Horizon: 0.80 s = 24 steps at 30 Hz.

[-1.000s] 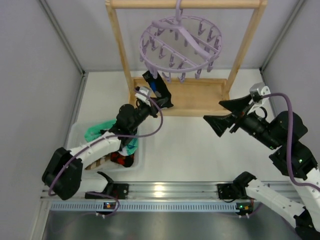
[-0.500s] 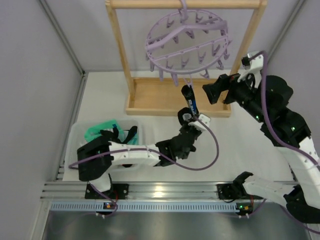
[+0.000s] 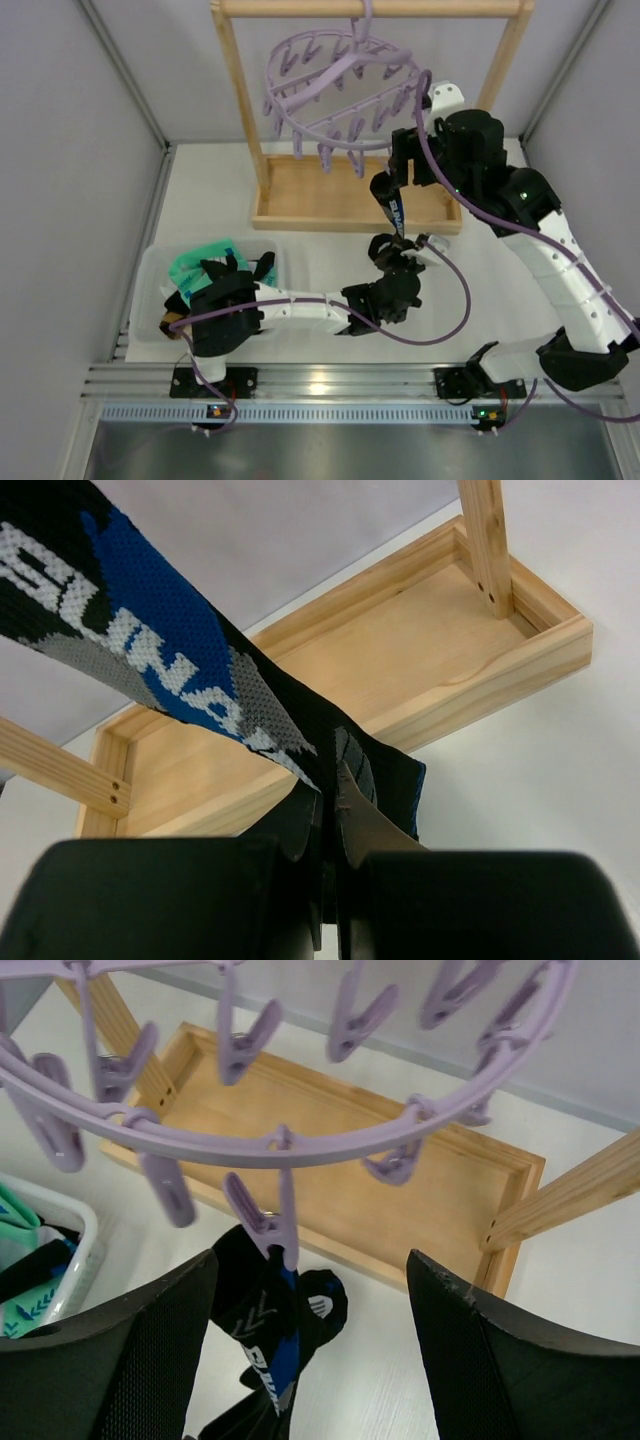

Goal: Remove the socks clipped to the hanger

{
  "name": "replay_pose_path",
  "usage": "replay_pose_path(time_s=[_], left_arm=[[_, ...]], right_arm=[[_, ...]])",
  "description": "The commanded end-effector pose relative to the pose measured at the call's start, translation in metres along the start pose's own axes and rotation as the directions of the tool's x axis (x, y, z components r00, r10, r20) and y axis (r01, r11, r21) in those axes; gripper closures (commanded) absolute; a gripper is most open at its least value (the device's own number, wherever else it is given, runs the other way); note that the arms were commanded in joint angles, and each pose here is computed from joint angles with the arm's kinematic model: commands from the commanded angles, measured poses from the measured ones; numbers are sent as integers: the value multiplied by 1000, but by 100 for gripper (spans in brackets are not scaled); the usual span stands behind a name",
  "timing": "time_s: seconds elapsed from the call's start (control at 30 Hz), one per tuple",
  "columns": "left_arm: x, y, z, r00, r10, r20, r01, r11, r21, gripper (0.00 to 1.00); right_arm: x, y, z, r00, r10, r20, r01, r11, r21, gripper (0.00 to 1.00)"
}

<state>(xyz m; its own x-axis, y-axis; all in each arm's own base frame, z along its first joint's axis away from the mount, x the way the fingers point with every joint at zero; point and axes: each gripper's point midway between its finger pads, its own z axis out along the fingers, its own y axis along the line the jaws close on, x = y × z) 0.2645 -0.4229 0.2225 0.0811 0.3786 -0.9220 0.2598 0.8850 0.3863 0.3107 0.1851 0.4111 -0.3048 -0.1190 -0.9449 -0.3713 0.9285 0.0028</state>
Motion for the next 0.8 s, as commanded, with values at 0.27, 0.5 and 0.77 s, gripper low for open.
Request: replay_pose_path(time_s=[0.27,0.5,0.77], left_arm=[[-18,-10,-6,1000,3,28,-3,1000,28,100],[-20,-16,-8,999,4,35,-5,999,44,100],[-22,-21,-9,999,10,39,-12,999,50,100]], right_arm=[[0,18,31,986,-163,-46,165,985,41,28],[5,14,46,984,-168,-53,173,981,93,32],[2,28,52,984,-173,-37,176,979,106,37]])
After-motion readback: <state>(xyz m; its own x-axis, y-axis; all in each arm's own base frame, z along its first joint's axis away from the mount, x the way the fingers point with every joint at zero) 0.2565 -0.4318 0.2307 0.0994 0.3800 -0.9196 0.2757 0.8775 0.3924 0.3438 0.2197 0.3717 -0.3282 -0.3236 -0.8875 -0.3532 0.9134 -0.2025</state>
